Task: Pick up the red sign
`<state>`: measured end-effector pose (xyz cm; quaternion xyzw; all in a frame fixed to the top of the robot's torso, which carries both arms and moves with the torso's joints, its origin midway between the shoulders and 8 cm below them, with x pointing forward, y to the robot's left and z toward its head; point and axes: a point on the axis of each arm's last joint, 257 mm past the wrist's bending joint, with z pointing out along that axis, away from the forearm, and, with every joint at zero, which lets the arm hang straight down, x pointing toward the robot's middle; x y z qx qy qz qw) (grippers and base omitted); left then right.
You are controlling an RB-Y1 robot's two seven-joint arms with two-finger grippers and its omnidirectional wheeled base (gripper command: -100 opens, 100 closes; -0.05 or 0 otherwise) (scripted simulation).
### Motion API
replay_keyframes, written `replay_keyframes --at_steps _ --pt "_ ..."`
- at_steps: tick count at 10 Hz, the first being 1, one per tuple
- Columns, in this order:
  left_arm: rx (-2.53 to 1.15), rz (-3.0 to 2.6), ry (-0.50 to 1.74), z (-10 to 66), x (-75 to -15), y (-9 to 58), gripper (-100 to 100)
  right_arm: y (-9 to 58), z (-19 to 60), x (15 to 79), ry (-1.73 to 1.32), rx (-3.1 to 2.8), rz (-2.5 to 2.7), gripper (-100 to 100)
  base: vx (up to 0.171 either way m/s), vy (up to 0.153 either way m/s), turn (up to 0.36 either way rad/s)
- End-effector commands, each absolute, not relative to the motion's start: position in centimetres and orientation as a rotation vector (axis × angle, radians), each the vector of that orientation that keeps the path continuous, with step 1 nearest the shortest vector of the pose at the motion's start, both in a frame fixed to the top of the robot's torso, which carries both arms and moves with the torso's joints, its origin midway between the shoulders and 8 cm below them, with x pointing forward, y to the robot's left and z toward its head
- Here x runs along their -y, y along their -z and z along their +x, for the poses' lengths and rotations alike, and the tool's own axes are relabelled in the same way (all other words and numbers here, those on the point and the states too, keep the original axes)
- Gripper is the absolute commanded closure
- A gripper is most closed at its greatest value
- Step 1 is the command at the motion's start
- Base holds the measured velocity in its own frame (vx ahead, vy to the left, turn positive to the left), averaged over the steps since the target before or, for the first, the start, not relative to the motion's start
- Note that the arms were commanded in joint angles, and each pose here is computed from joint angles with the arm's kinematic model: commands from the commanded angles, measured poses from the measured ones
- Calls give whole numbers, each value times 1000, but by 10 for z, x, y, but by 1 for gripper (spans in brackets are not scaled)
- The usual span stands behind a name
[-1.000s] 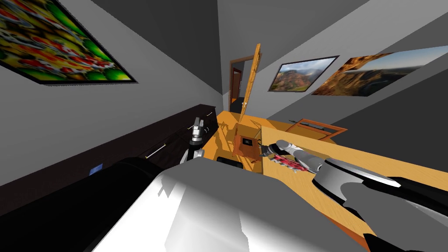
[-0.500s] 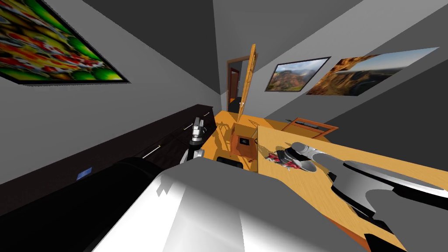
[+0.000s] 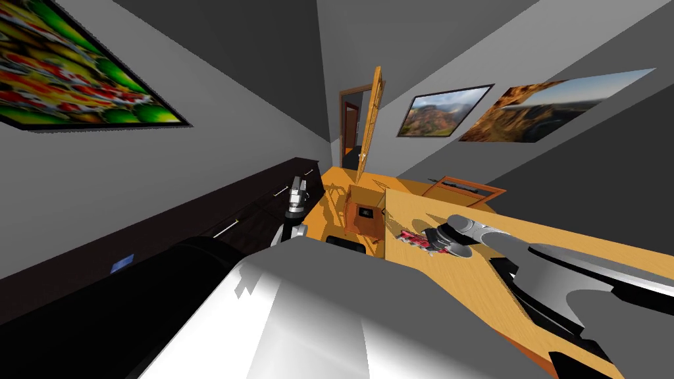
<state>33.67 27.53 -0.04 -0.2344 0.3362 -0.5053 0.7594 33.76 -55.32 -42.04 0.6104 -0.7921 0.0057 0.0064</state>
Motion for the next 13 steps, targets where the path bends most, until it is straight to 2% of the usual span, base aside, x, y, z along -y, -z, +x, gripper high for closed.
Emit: replay_keyframes --at_steps 1,13 --pt "-732 -510 1100 337 -275 0 0 426 322 565 -24 2508 1896 -100 -16 -11 366" --pt "-732 -510 1100 337 -275 0 0 458 203 601 45 2730 1641 -100 -21 -8 208"
